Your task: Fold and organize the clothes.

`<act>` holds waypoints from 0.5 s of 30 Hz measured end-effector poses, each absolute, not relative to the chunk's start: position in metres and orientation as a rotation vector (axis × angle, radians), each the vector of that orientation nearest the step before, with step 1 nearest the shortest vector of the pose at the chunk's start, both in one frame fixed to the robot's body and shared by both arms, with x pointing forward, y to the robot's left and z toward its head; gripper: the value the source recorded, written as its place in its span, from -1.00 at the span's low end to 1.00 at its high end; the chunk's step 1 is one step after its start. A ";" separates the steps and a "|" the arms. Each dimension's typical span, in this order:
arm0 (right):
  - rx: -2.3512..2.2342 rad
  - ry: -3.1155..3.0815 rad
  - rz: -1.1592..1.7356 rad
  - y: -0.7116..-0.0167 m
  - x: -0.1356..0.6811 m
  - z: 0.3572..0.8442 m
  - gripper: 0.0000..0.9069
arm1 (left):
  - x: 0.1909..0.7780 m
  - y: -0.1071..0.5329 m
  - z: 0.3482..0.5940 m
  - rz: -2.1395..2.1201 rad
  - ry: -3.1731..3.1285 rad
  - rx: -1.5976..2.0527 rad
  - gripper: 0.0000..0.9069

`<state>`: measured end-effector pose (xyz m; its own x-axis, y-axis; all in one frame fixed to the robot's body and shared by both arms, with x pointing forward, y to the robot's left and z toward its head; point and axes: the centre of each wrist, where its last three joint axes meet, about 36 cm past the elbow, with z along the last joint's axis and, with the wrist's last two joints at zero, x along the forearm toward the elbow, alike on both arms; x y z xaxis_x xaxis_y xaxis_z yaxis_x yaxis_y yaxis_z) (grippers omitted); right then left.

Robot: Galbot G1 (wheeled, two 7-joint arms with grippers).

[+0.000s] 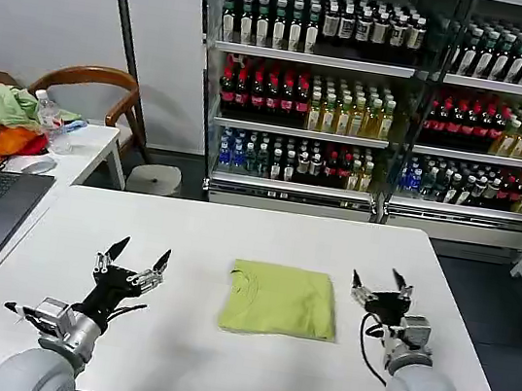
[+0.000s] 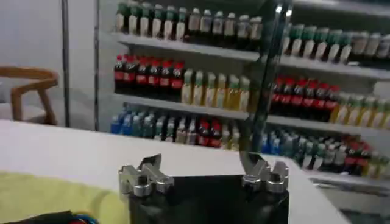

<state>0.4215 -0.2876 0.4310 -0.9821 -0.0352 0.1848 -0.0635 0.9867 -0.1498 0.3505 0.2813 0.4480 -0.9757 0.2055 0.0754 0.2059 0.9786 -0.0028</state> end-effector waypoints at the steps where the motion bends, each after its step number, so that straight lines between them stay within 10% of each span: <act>1: 0.065 -2.959 0.239 -0.291 0.423 0.432 1.00 | 0.353 0.282 0.447 -0.021 -3.060 -0.325 1.00; 15: 0.075 -3.054 0.347 -0.317 0.435 0.421 1.00 | 0.381 0.294 0.428 -0.227 -3.168 -0.341 1.00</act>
